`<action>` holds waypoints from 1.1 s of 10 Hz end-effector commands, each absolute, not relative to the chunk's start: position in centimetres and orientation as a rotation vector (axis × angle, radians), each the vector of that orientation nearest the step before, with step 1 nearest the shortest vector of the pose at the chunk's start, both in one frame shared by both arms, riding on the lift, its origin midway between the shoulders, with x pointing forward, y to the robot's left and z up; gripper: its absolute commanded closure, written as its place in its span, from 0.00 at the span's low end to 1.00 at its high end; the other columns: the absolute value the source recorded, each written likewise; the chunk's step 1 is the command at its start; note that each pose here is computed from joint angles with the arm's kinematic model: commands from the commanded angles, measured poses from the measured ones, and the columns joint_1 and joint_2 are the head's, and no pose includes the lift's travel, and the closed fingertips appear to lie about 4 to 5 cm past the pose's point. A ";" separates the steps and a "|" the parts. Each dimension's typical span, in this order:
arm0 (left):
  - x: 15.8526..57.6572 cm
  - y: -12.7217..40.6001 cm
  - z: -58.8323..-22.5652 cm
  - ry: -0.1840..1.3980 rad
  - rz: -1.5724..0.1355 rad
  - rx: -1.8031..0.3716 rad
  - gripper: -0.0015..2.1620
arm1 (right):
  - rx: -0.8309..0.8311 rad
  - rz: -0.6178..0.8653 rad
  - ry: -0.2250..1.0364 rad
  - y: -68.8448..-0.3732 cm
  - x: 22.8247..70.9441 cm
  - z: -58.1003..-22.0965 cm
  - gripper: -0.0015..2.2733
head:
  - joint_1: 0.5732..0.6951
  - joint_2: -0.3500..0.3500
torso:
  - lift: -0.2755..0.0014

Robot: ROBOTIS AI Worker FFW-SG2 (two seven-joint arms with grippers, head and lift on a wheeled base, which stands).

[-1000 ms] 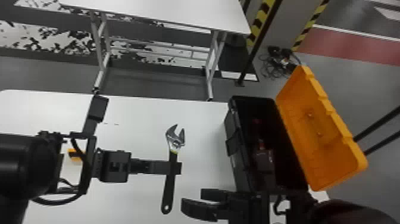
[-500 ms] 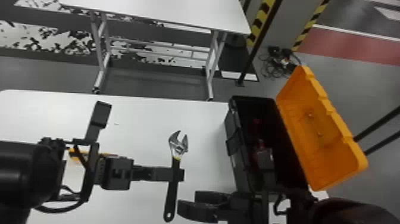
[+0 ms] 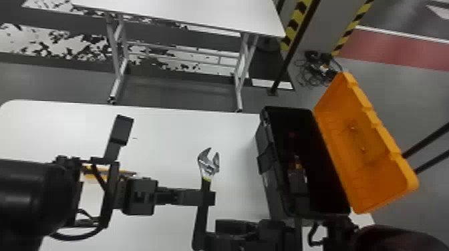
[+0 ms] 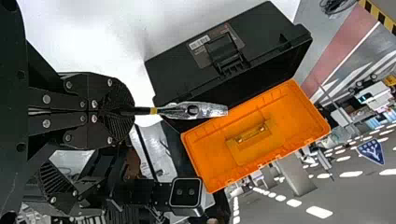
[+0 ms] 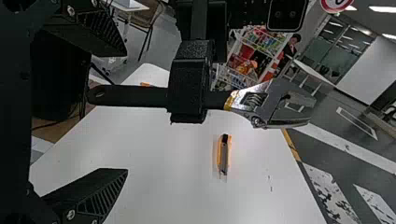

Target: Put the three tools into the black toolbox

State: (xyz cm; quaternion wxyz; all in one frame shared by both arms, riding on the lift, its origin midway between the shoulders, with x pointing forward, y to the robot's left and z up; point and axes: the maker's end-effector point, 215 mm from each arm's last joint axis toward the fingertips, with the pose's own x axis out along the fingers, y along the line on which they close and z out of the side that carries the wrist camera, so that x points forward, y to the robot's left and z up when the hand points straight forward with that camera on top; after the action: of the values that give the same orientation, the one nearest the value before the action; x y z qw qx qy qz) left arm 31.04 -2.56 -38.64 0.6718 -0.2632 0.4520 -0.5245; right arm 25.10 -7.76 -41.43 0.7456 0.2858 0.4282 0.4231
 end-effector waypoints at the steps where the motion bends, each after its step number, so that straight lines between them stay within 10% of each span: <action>1: 30.7 -2.8 -38.7 1.019 -1.186 -0.601 0.79 | 0.626 0.943 0.930 -7.4 24.9 -40.6 0.05 | 1.00 0.19 | 0.81; 7: 30.4 -3.6 -38.6 1.008 -1.205 -0.600 0.79 | 0.654 0.979 0.915 -6.1 24.5 -39.2 0.14 | 1.00 0.20 | 0.81; 8: 30.5 -3.6 -38.6 1.003 -1.207 -0.599 0.79 | 0.668 0.997 0.911 -5.8 24.2 -38.9 0.34 | 1.00 0.20 | 0.81; 9: 30.5 -3.6 -38.6 1.002 -1.207 -0.601 0.79 | 0.669 1.000 0.908 -5.8 24.2 -38.8 0.79 | 1.00 0.20 | 0.81; 10: 30.5 -3.5 -38.6 1.002 -1.208 -0.606 0.79 | 0.647 0.997 0.900 -5.7 24.2 -38.4 0.99 | 1.00 0.21 | 0.81; 11: 30.5 -3.5 -38.6 1.001 -1.206 -0.606 0.83 | 0.607 0.979 0.907 -5.5 23.9 -38.9 0.99 | 1.00 0.21 | 0.81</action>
State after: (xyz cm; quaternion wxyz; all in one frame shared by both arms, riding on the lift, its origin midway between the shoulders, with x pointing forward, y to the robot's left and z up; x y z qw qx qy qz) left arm 30.49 -3.44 -38.65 0.6669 -0.2675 0.4446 -0.5349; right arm 24.10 -5.68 -38.87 0.7401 0.2847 0.4134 0.4475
